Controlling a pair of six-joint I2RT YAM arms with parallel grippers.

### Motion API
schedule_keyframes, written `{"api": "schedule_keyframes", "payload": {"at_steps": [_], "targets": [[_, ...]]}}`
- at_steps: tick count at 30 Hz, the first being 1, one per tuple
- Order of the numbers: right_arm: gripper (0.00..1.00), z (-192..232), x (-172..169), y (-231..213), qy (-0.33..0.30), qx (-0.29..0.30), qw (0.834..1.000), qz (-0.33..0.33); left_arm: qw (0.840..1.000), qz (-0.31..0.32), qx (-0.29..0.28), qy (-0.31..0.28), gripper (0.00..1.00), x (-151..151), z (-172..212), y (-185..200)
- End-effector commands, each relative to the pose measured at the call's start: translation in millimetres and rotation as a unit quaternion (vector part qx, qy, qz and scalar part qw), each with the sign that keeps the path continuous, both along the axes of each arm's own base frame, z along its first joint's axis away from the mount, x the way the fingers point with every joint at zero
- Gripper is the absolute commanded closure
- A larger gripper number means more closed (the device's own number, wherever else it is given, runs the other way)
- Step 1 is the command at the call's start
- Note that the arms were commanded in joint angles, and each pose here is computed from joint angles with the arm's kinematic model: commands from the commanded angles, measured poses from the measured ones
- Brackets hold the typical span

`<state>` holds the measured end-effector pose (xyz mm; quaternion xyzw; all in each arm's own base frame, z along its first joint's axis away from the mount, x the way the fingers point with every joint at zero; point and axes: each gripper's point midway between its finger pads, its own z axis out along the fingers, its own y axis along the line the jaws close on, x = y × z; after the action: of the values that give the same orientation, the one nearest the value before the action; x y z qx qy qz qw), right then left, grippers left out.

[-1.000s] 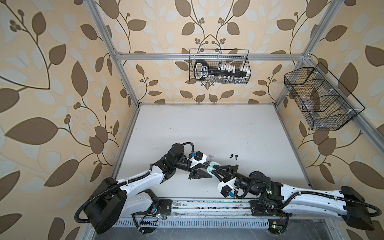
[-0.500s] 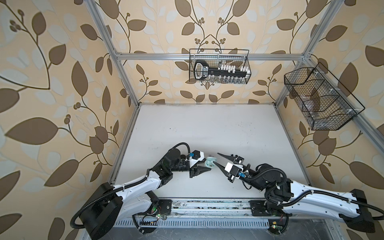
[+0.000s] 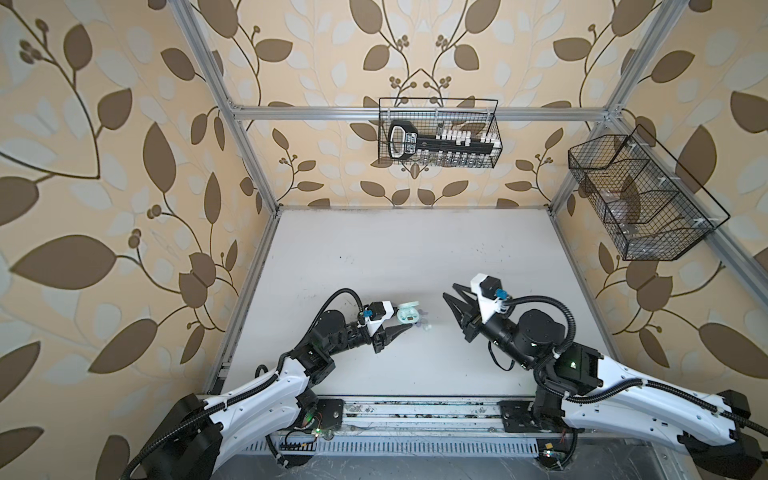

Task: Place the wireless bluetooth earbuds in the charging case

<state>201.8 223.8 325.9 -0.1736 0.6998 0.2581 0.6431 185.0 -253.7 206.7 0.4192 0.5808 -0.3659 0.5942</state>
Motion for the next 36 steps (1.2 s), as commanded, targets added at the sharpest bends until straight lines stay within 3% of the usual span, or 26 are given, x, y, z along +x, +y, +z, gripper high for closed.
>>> {"api": "schedule_keyframes", "payload": {"at_steps": [1, 3, 9, 16, 22, 28, 32, 36], "targets": [[0.52, -8, 7, -18, 0.071, 0.089, 0.993, -0.029, 0.999, 0.016, -0.030, -0.034, 1.00, 1, 18, 6], [0.53, -25, 11, -10, 0.106, 0.048, 0.993, -0.019, 0.999, 0.026, -0.030, -0.033, 1.00, 4, 18, 8], [0.60, -74, 37, -30, 0.184, -0.011, 0.976, -0.114, 0.995, 0.101, -0.019, -0.014, 1.00, 26, 11, 21], [0.52, -117, 33, -11, 0.227, -0.055, 0.970, -0.071, 0.979, 0.200, -0.017, 0.021, 1.00, 53, 2, 44], [0.45, -147, 12, 20, 0.243, -0.050, 0.968, -0.043, 0.947, 0.313, -0.016, 0.073, 1.00, 83, -11, 81], [0.43, -183, -10, 82, 0.269, -0.058, 0.961, -0.005, 0.911, 0.405, -0.031, 0.072, 1.00, 86, -10, 121], [0.42, -201, -15, 123, 0.282, -0.091, 0.955, 0.020, 0.926, 0.371, -0.061, 0.040, 1.00, 73, 1, 116], [0.40, -183, -13, 129, 0.237, -0.078, 0.968, 0.041, 0.949, 0.307, -0.068, 0.011, 1.00, 61, 11, 97]]}}
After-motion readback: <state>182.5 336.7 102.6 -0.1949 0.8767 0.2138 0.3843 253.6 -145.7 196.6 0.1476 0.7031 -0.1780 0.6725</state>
